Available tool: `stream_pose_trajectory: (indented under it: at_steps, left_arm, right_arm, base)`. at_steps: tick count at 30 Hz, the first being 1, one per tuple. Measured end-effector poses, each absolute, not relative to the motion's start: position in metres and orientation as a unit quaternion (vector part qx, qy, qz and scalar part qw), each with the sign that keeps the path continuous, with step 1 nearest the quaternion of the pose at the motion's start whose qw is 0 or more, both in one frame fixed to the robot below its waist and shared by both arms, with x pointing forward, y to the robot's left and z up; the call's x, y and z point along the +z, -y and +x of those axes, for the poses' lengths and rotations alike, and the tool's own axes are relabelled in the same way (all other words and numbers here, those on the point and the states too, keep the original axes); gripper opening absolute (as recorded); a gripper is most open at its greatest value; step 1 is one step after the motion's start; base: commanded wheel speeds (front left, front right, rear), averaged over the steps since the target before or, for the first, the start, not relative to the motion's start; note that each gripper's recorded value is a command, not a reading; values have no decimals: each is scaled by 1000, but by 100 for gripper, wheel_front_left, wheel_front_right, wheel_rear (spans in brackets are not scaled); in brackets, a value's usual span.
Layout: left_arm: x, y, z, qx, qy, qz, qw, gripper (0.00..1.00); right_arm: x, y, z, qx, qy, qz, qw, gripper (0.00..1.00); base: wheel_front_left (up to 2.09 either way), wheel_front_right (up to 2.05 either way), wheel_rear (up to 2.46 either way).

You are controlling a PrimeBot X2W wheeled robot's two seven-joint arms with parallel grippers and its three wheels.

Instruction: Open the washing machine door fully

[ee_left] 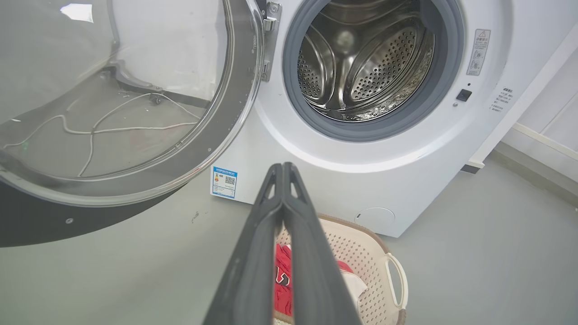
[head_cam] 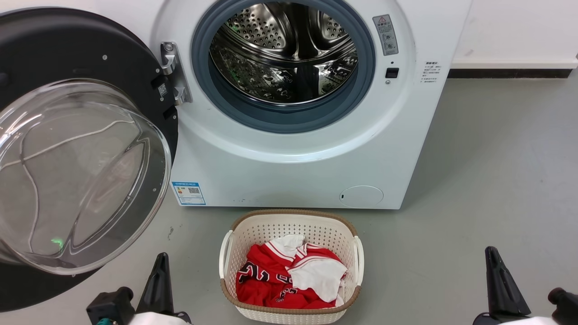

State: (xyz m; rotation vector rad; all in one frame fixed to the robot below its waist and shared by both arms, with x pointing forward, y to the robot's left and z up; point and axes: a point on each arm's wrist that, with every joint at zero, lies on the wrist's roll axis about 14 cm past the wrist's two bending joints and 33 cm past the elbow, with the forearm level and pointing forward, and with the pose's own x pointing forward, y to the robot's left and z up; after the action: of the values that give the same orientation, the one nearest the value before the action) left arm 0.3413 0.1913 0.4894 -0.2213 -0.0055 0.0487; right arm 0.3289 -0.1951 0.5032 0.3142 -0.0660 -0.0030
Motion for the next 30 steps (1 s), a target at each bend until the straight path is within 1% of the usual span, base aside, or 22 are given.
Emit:
stream_pose_trajectory:
  at_steps: [14, 30]
  left_arm:
    - [485, -198, 348, 41, -12, -236, 971, 0]
    - [484, -201, 356, 47, -21, -354, 934, 0]
  right_arm:
    - [502, 199, 341, -14, 26, 274, 961, 0]
    - [499, 202, 350, -22, 14, 382, 924, 0]
  base:
    - [0, 0, 0]
    - [0, 0, 0]
